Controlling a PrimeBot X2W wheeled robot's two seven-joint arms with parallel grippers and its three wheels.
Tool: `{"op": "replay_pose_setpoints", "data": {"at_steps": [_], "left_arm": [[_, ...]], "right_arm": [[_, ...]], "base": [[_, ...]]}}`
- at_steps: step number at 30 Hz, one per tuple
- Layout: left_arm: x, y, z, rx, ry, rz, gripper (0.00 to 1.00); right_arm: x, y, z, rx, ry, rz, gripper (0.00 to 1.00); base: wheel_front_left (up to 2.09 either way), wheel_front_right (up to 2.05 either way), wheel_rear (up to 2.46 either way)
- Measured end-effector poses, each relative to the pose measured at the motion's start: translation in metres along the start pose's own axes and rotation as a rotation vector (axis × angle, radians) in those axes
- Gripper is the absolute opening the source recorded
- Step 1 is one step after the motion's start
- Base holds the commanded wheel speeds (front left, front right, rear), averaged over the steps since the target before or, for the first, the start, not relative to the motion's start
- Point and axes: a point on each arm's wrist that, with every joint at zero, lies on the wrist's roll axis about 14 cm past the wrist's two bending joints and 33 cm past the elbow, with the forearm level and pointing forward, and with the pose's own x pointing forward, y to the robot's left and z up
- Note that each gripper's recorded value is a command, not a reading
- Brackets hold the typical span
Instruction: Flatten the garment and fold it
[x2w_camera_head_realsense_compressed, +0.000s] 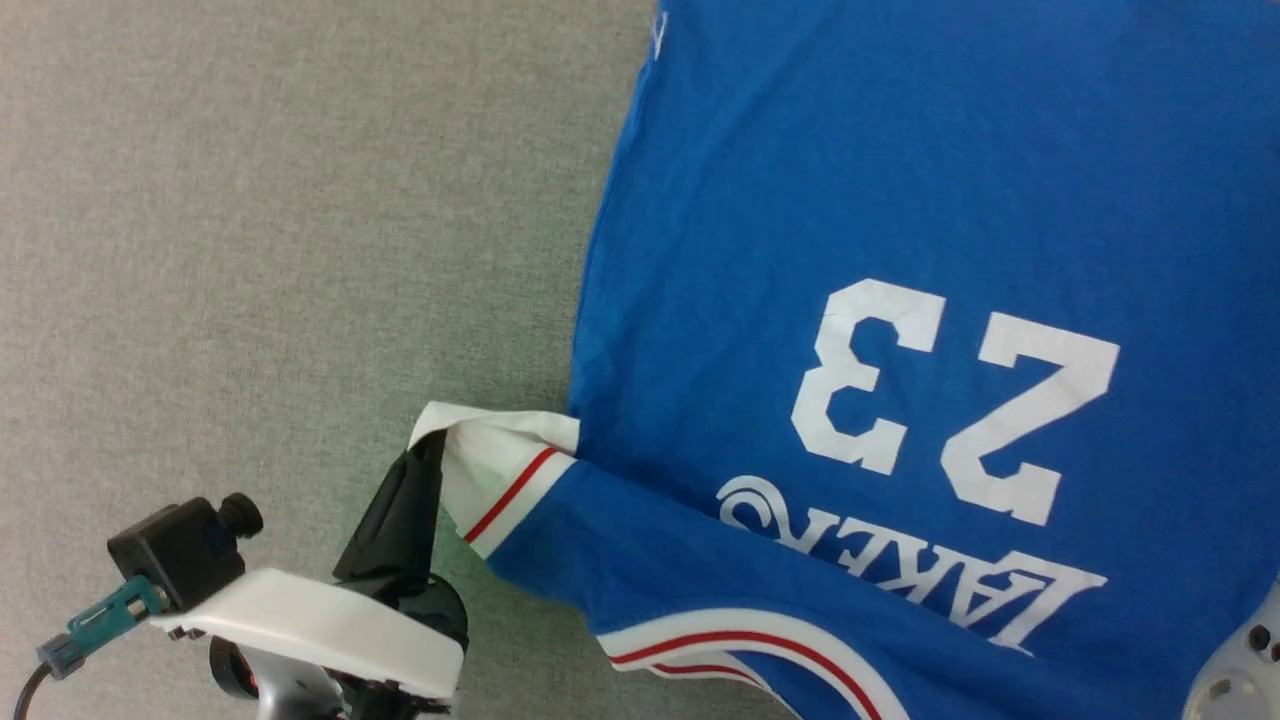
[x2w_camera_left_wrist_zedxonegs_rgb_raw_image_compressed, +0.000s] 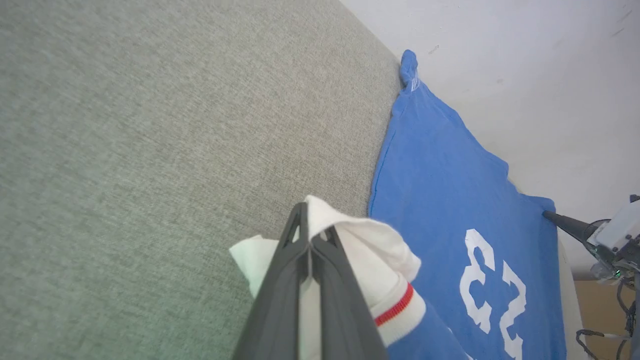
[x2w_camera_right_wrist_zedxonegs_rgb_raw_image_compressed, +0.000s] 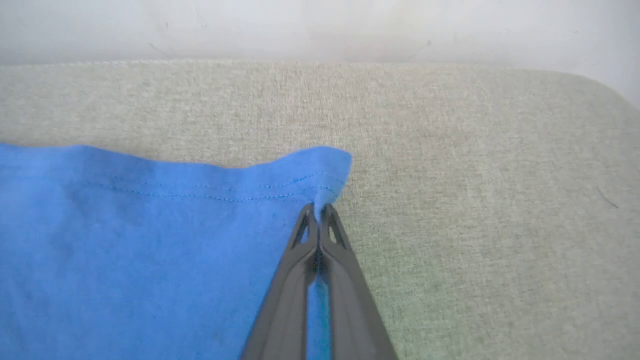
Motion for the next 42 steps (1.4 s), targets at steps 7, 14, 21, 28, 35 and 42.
{"op": "replay_pose_setpoints", "data": {"at_steps": [7,14,21,28,35,42], "left_arm": [[-0.01,-0.01,0.012,0.013,-0.041,-0.034,0.0],[-0.034,-0.011,0.017,0.013,-0.061,-0.039,0.0],[-0.051,-0.017,0.007,0.034,-0.019,-0.083,0.0],[-0.062,-0.024,-0.003,0.037,0.016,-0.116,0.0],[-0.07,-0.034,0.0,0.041,0.004,-0.157,0.0],[-0.074,-0.041,0.003,0.038,-0.006,-0.178,0.0]], "right_arm": [[-0.043,-0.001,0.028,0.048,-0.174,0.076,0.0],[-0.116,-0.051,-0.016,0.128,-0.196,0.036,0.0],[-0.196,-0.113,-0.115,0.225,-0.041,-0.087,0.0],[-0.242,-0.124,-0.235,0.382,0.186,-0.083,0.0],[-0.243,-0.107,-0.251,0.369,0.12,-0.064,1.0],[-0.244,-0.095,-0.13,0.237,-0.201,-0.011,1.0]], "base": [[0.0,0.0,0.0],[0.0,0.0,0.0],[0.0,0.0,0.0],[0.0,0.0,0.0],[0.0,0.0,0.0],[0.0,0.0,0.0]]}}
